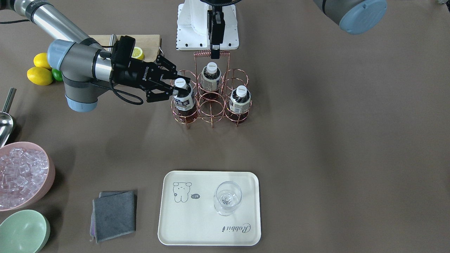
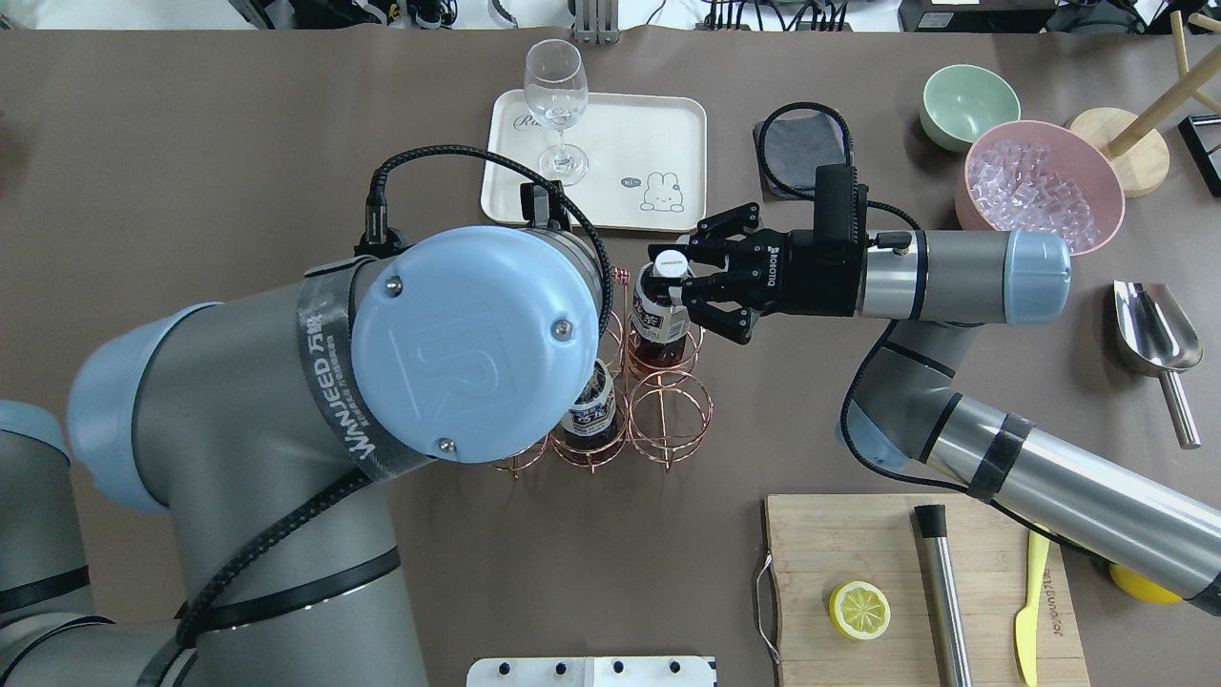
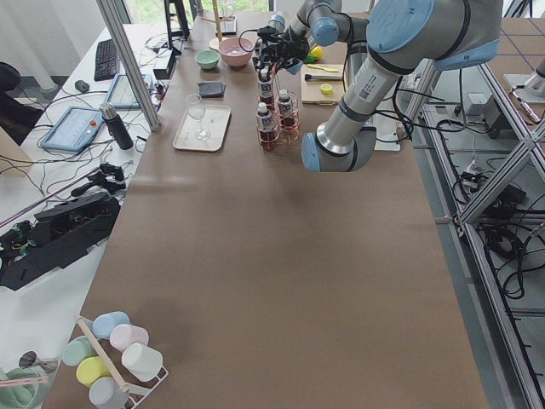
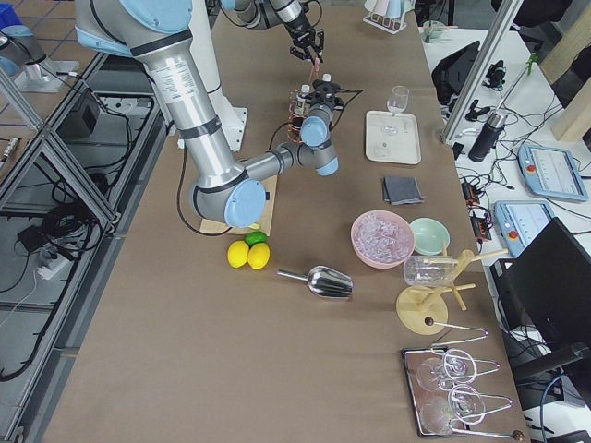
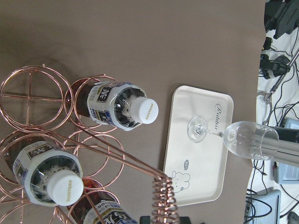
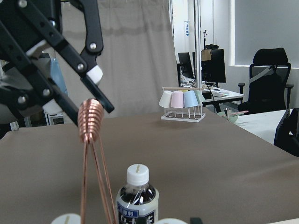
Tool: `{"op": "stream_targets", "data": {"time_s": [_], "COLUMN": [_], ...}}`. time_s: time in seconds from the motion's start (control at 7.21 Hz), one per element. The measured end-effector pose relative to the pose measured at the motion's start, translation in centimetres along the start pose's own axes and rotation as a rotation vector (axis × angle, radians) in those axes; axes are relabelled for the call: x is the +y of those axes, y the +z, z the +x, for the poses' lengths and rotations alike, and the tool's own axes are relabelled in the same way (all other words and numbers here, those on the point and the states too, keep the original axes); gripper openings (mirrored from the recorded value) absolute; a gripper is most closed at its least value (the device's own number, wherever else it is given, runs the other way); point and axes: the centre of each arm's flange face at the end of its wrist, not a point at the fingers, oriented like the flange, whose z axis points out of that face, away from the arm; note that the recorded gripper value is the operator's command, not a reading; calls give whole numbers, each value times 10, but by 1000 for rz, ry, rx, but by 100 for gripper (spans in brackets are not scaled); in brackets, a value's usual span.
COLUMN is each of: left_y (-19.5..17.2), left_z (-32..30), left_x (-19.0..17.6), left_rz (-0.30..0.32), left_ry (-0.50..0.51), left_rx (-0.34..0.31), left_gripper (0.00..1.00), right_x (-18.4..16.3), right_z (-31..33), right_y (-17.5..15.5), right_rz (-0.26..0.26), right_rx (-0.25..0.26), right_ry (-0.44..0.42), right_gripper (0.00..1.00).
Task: Take tea from basket to plate
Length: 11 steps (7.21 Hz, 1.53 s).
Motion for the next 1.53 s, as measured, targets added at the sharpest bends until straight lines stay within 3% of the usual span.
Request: {"op": "stream_targets", "data": {"time_s": [0.28,0.69,1.11,1.53], "left_y": [0,2,-7,-22], "left_z": [0,-1,16,41], "left_x": [0,-2,-12,-45], "left_rz": [1,6,-3,-8], "left_ry": [0,3,4,22], "left_rx": [0,-1,22,62], "left_gripper": [0,0,0,0], "right_x": [-39,-125,-160,-145], "right_z": [4,14,81,176], "right_y": [-5,-31,-70,-60], "right_rz": [16,26,-10,-68], "right_rx": [22,74,234,398], "right_ry": [12,40,32,57], "right_gripper": [0,0,0,0]}}
